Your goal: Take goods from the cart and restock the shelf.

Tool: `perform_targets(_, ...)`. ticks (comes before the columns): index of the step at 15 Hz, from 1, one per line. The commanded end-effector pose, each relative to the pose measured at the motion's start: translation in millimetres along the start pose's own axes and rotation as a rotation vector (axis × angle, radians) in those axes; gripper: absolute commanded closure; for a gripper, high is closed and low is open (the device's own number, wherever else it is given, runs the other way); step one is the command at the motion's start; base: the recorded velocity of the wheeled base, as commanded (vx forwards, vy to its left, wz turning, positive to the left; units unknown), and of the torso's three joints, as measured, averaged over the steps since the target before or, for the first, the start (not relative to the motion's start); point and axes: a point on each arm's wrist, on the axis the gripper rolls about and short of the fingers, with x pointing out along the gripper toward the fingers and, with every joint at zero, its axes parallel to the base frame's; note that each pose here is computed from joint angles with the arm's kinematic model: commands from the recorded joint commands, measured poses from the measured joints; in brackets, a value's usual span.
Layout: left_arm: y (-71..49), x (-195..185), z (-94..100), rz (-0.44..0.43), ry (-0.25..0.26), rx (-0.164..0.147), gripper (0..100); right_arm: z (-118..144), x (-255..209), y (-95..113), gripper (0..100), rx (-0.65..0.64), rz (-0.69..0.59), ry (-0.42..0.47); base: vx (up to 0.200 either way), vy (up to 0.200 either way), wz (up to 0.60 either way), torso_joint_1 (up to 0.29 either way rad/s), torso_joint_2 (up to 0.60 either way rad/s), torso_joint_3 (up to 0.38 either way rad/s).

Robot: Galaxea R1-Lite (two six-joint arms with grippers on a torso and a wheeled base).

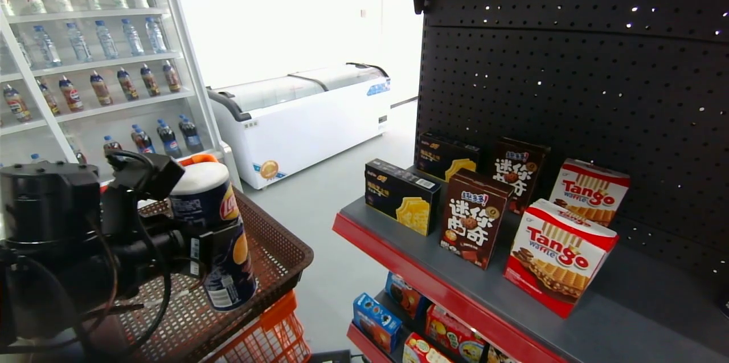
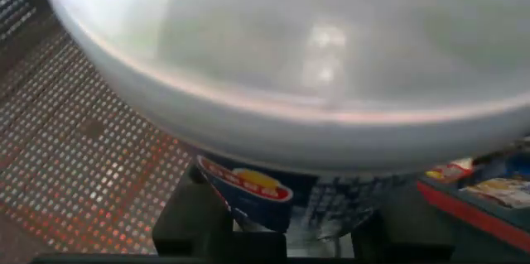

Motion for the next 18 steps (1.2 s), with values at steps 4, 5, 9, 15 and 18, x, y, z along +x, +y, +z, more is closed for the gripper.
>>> perform_targets(4, 5.2, -69.4, 11.0, -0.056, -0.141, -0.007, 100, 0.0, 0.1, 0.0, 0, 0.0, 0.0, 0.002, 0.0, 0.0, 0.0, 0.0, 0.0, 0.0)
perform_targets(5, 3.9, -70.8, 11.0, -0.067, -0.152, -0.005, 100, 0.0, 0.1, 0.0, 0, 0.0, 0.002, 0.002, 0.0, 0.0, 0.0, 0.0, 0.0, 0.0)
perform_targets(9, -5.5, -63.9, 12.6, -0.245, -0.129, 0.0, 100, 0.0, 0.1, 0.0, 0, 0.0, 0.002, 0.002, 0.0, 0.0, 0.0, 0.0, 0.0, 0.0)
perform_targets(15, -12.1, -41.0, 14.9, -0.439, -0.069, 0.015, 100, 0.0, 0.1, 0.0, 0, 0.0, 0.0, 0.002, 0.0, 0.0, 0.0, 0.0, 0.0, 0.0)
perform_targets(18, -17.0, -28.5, 24.4, -0.542, -0.081, 0.087, 100, 0.0, 0.1, 0.0, 0, 0.0, 0.0, 0.002, 0.0, 0.0, 0.0, 0.0, 0.0, 0.0)
